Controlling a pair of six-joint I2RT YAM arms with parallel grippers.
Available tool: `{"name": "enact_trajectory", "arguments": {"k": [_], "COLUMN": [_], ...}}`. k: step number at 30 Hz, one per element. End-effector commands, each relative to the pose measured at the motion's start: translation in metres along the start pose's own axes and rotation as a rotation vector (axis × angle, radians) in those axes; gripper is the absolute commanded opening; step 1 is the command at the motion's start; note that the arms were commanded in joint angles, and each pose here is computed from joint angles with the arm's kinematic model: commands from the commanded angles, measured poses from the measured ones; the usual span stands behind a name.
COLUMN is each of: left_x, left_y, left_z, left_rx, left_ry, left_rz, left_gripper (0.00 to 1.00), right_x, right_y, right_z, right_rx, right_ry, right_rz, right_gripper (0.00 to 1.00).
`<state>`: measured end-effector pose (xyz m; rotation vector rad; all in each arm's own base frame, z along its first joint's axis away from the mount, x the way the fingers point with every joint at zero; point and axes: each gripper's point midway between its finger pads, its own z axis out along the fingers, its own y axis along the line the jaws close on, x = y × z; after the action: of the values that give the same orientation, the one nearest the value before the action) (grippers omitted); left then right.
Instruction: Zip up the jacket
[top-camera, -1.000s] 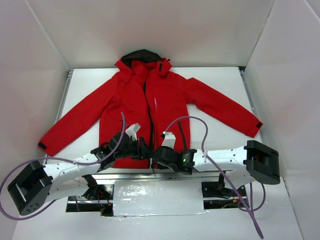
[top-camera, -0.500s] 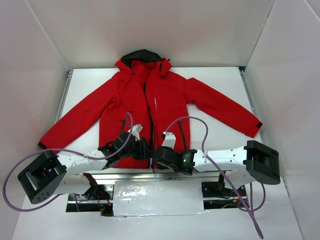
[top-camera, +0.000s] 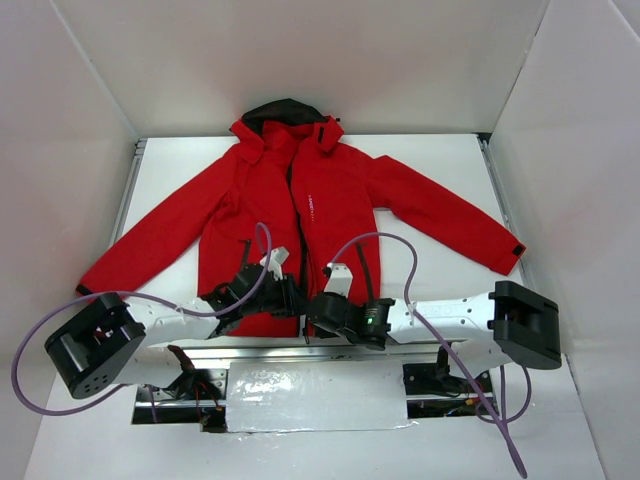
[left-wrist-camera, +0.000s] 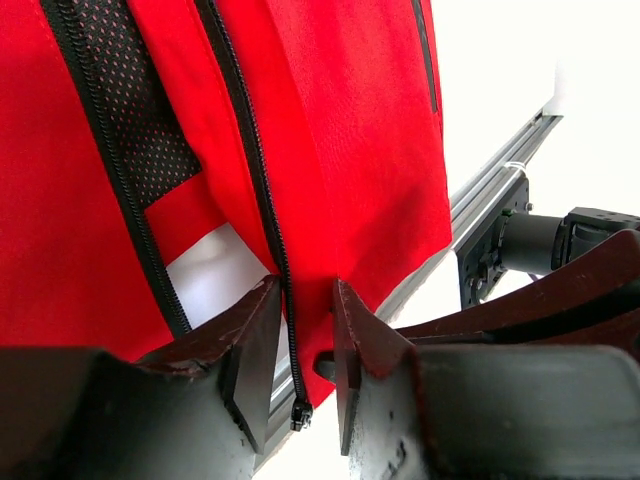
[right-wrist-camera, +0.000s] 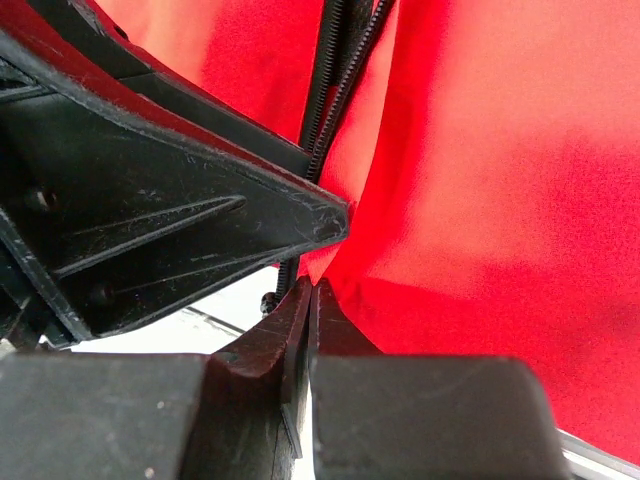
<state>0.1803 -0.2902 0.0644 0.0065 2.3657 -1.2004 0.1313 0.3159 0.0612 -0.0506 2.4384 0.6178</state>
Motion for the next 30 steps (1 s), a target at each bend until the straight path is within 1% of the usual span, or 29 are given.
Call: {"name": "enact_trajectory", "arguments": {"k": [1, 2, 4, 5, 6, 8, 9, 11, 14, 16, 17, 18, 20, 22, 26, 30], "left_x": [0.003, 0.003, 0.005, 0.005, 0.006, 0.007, 0.005, 0.004, 0.002, 0.001, 0.002, 0.002, 0.003, 0.005, 0.013, 0.018], "left_y": [-0.003, -0.002, 0.002, 0.002, 0.003, 0.005, 0.004, 0.004, 0.002, 0.001, 0.002, 0.002, 0.004, 0.004, 0.009, 0.008], "left_z": [0.001, 0.001, 0.002, 0.002, 0.003, 0.003, 0.003, 0.001, -0.002, -0.003, -0.003, -0.003, -0.003, -0.003, 0.0, 0.003], "left_rx": [0.035, 0.035, 0.026, 0.026, 0.022, 0.013, 0.016, 0.013, 0.015, 0.016, 0.015, 0.02, 0.018, 0.023, 0.021, 0.03], "left_ry": [-0.004, -0.006, -0.001, -0.001, 0.0, 0.003, -0.001, -0.006, -0.018, -0.024, -0.023, -0.026, -0.024, -0.02, -0.001, 0.008], "left_rz": [-0.003, -0.003, -0.009, -0.01, -0.011, -0.014, -0.011, -0.009, -0.001, 0.003, 0.004, 0.006, 0.004, 0.004, 0.003, 0.006], "left_gripper": [0.38, 0.37, 0.26, 0.26, 0.19, 0.12, 0.1, 0.1, 0.15, 0.29, 0.39, 0.53, 0.62, 0.64, 0.61, 0.54], "right_x": [-0.014, -0.014, -0.012, -0.012, -0.012, -0.011, -0.011, -0.008, 0.001, 0.007, 0.009, 0.013, 0.013, 0.015, 0.016, 0.016], "right_y": [0.003, 0.001, -0.001, -0.002, -0.004, -0.009, -0.012, -0.02, -0.032, -0.036, -0.035, -0.032, -0.029, -0.03, -0.03, -0.028], "right_z": [-0.004, -0.003, -0.002, -0.002, -0.001, 0.0, 0.0, 0.002, 0.005, 0.008, 0.009, 0.009, 0.01, 0.011, 0.011, 0.01], "right_rx": [-0.016, -0.014, -0.01, -0.007, -0.002, 0.014, 0.025, 0.044, 0.054, 0.037, 0.021, -0.011, -0.033, -0.031, -0.038, -0.07], "right_ry": [-0.057, -0.057, -0.052, -0.052, -0.052, -0.052, -0.051, -0.045, -0.02, -0.007, -0.002, 0.007, 0.005, 0.01, 0.009, 0.0], "right_rz": [0.037, 0.04, 0.046, 0.049, 0.051, 0.061, 0.063, 0.074, 0.08, 0.083, 0.076, 0.08, 0.088, 0.086, 0.083, 0.11], "right_gripper": [0.0, 0.0, 0.0, 0.0, 0.0, 0.0, 0.0, 0.0, 0.0, 0.0, 0.0, 0.0, 0.0, 0.0, 0.0, 0.0]}}
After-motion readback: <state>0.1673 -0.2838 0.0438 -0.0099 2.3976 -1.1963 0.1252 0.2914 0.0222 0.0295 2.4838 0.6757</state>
